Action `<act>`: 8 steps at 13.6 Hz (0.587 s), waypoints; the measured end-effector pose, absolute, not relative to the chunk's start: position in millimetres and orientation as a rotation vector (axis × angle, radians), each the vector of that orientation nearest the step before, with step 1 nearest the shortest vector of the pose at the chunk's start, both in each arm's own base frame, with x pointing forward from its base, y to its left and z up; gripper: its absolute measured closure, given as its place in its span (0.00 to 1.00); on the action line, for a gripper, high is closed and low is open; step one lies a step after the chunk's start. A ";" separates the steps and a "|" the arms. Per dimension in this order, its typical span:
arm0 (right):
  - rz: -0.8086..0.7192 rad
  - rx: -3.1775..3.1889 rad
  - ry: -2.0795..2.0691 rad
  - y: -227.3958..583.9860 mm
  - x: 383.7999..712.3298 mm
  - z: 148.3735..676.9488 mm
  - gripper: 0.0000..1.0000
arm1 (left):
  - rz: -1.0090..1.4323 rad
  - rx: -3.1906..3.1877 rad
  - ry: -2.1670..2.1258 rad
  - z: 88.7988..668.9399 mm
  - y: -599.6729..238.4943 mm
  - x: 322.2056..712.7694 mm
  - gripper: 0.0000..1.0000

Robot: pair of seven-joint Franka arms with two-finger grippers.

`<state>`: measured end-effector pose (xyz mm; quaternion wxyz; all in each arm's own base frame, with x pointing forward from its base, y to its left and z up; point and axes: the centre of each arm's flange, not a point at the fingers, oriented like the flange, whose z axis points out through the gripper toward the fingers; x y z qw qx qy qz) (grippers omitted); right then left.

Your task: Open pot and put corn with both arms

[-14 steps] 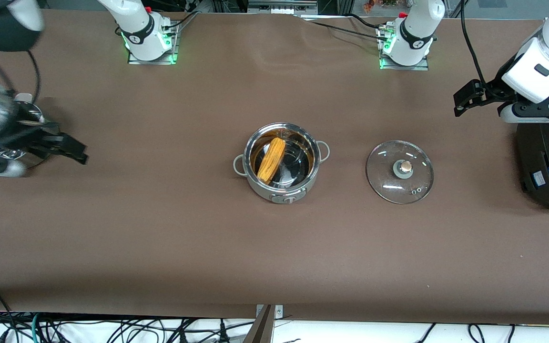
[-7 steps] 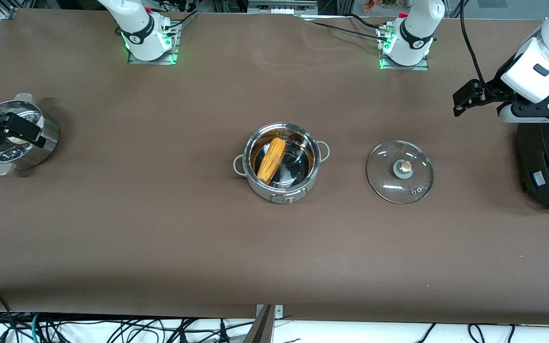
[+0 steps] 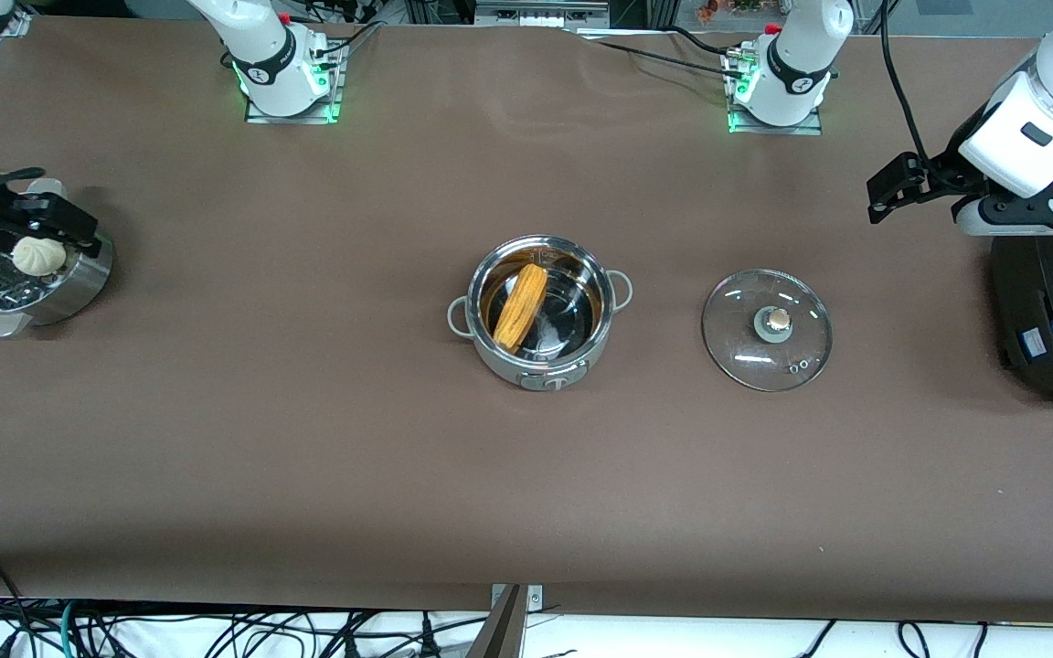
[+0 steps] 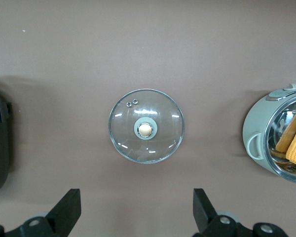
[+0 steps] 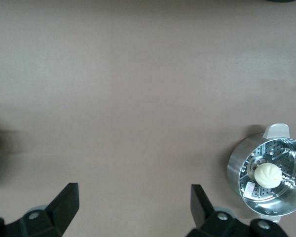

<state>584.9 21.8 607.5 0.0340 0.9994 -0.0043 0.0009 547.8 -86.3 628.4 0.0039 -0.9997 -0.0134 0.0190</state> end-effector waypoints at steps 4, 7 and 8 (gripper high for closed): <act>-0.039 3.068 -0.008 23.0 586.2 599.4 0.00 | 0.059 -3.133 -0.043 628.4 -86.2 547.8 0.00; -0.051 3.068 -0.007 23.0 588.3 594.9 0.00 | 0.059 -3.133 -0.044 628.4 -86.3 547.8 0.00; -0.053 3.068 -0.007 23.0 588.6 594.2 0.00 | 0.059 -3.133 -0.044 628.4 -86.2 547.8 0.00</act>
